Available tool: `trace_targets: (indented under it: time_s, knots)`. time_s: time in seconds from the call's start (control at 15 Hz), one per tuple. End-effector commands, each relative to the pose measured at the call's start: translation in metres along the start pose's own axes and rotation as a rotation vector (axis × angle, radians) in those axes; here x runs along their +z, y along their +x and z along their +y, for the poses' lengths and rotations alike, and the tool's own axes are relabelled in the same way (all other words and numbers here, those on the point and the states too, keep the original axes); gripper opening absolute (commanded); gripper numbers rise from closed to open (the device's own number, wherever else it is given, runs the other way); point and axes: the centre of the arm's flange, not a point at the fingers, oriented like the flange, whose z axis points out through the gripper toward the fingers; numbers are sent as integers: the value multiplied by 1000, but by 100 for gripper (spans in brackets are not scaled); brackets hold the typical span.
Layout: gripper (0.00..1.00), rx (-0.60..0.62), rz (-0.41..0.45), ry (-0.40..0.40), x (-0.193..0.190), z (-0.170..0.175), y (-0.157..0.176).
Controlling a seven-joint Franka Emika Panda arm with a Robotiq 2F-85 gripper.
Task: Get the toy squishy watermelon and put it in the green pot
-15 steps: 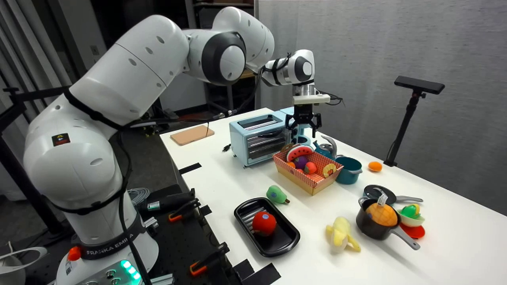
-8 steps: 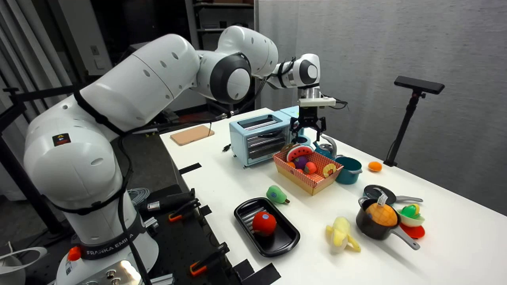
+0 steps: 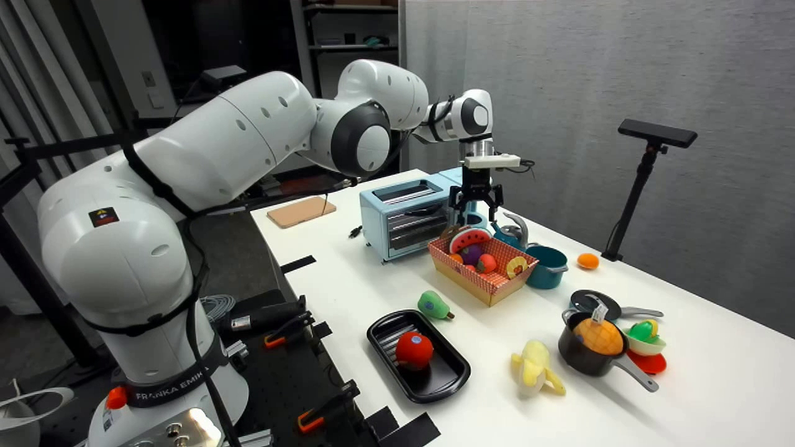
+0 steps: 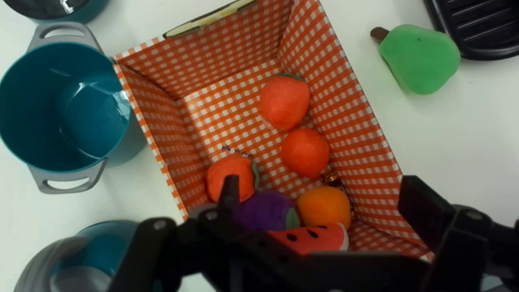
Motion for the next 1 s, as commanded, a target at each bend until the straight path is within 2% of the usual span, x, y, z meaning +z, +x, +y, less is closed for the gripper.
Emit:
trace_targets:
  time_s: [0.0, 0.2, 0.33, 0.4, 0.67, 0.8, 0.93]
  knots:
    - [100, -71, -39, -13, -15, 34, 36]
    - [100, -96, -44, -5, -14, 35, 43]
    - [100, -67, -48, 7, -16, 37, 41]
    - [100, -68, -32, -5, 4, -8, 14]
    - [100, -60, -36, -7, 1, -6, 11]
    - [100, -48, -7, -38, -6, -6, 5]
    - [100, -63, -21, -19, -1, 2, 11]
